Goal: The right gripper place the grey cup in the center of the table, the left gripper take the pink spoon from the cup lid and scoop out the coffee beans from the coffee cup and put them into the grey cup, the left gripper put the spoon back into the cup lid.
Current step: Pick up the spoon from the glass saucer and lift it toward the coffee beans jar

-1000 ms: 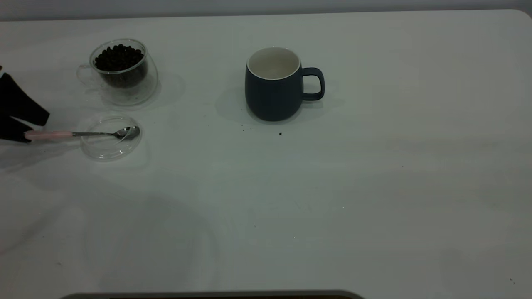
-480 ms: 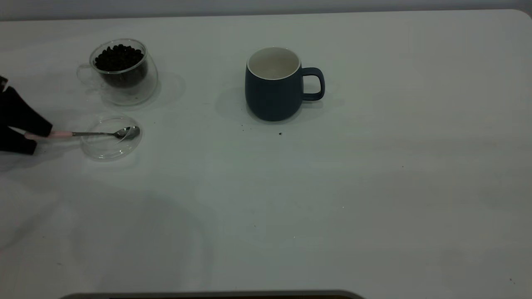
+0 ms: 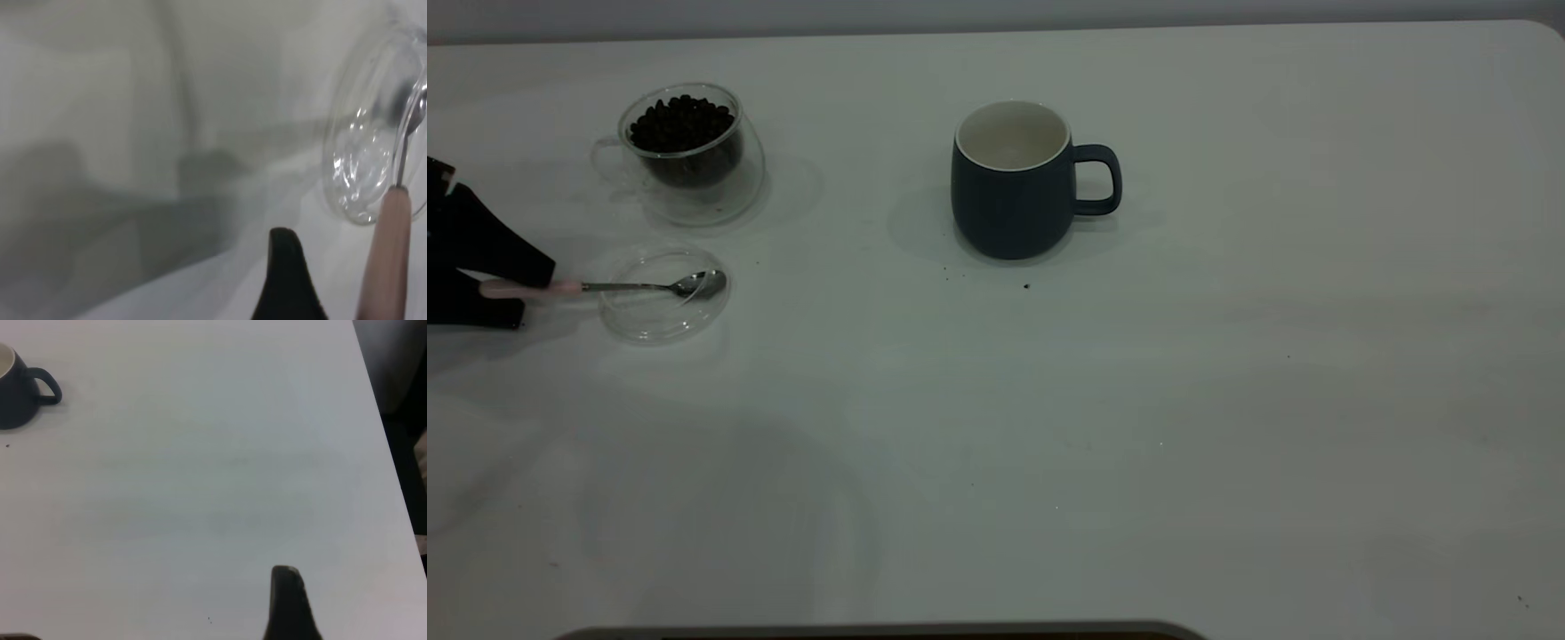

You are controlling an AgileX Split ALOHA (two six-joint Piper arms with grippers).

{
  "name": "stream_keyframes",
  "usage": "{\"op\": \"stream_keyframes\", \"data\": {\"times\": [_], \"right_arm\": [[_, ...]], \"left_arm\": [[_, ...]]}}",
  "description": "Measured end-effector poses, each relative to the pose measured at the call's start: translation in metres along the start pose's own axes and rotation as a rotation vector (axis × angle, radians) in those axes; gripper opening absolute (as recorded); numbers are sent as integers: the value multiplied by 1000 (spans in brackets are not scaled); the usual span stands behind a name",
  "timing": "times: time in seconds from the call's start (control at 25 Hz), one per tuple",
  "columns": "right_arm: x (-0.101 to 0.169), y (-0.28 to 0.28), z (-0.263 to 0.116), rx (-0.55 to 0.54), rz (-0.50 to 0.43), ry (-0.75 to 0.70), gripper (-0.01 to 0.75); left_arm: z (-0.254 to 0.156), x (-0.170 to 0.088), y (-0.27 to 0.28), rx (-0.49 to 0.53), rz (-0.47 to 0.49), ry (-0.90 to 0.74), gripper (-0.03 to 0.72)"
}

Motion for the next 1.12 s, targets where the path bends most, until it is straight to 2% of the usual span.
{"op": "stream_keyframes", "data": {"times": [0.4,0.72,0.92,1.12], "right_arm": [[0,0,0,0,0,0,531],[0,0,0,0,0,0,531],[0,0,0,0,0,0,531],[0,0,0,0,0,0,531]], "left_arm": [[1,0,-3,-18,-16,18,567],[-2,2,-11,-19,-34,42,495],[-2,2,-11,-18,-34,39,426],[-3,-1,-11,-15,-53,40,302]]}}
Point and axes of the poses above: a point on each arm's last joint axis where the gripper is mounted, y pointing back along that axis away from the gripper, x along the wrist's bending axis when the last joint is at zero, z = x × y, the point moved 8 cm from there along -y, pointing out along that axis toward the gripper, and after that the axes turned 8 degrees about -y, right-handed, at the moved point
